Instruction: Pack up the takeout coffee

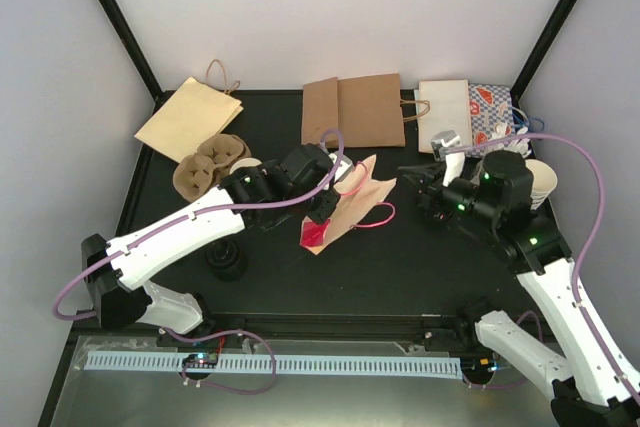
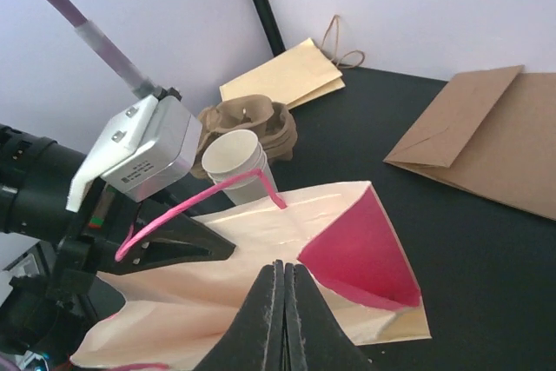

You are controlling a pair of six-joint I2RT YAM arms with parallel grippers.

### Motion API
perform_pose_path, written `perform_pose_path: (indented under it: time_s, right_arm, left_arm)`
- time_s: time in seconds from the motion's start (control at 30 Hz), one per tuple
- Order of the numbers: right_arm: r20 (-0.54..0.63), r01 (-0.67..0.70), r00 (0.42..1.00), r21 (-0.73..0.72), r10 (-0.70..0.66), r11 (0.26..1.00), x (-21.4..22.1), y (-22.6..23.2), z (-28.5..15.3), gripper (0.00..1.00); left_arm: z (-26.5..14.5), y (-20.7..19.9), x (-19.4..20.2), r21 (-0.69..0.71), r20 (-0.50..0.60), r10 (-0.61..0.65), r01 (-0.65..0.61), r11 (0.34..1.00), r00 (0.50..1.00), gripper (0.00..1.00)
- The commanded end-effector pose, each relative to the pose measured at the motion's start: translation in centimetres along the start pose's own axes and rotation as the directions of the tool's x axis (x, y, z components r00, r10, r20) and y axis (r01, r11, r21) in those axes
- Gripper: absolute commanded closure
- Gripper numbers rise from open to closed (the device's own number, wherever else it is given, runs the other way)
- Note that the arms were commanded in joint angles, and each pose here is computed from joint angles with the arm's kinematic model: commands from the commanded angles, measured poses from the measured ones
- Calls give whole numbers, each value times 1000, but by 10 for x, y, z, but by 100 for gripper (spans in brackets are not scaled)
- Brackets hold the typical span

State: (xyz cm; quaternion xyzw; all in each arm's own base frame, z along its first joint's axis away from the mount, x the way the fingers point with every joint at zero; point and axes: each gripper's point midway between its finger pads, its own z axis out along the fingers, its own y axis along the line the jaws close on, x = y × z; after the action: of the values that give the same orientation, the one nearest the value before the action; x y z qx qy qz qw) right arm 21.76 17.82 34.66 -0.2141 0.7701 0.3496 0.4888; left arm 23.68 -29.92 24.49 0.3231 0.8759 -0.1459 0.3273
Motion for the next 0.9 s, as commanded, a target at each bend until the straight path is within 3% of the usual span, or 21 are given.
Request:
perform_pose_path:
  time_s: [0.0,0.37,0.87]
  right_arm:
    - [-2,76,997,-46,-76,996,-9,8,18,99]
    - [-207,100,973,-23,-103,995,39,12,59,99]
    - [-436,33,899,183,51,983,136,-31,49,99]
  left_arm:
    - [-9,-6,-17,43,59,-14,11,999,998,99]
    - [-9,-5,-18,40,63,-15,12,999,998,99]
    - [-9,0,-19,10,66,-1,0,1000,998,98]
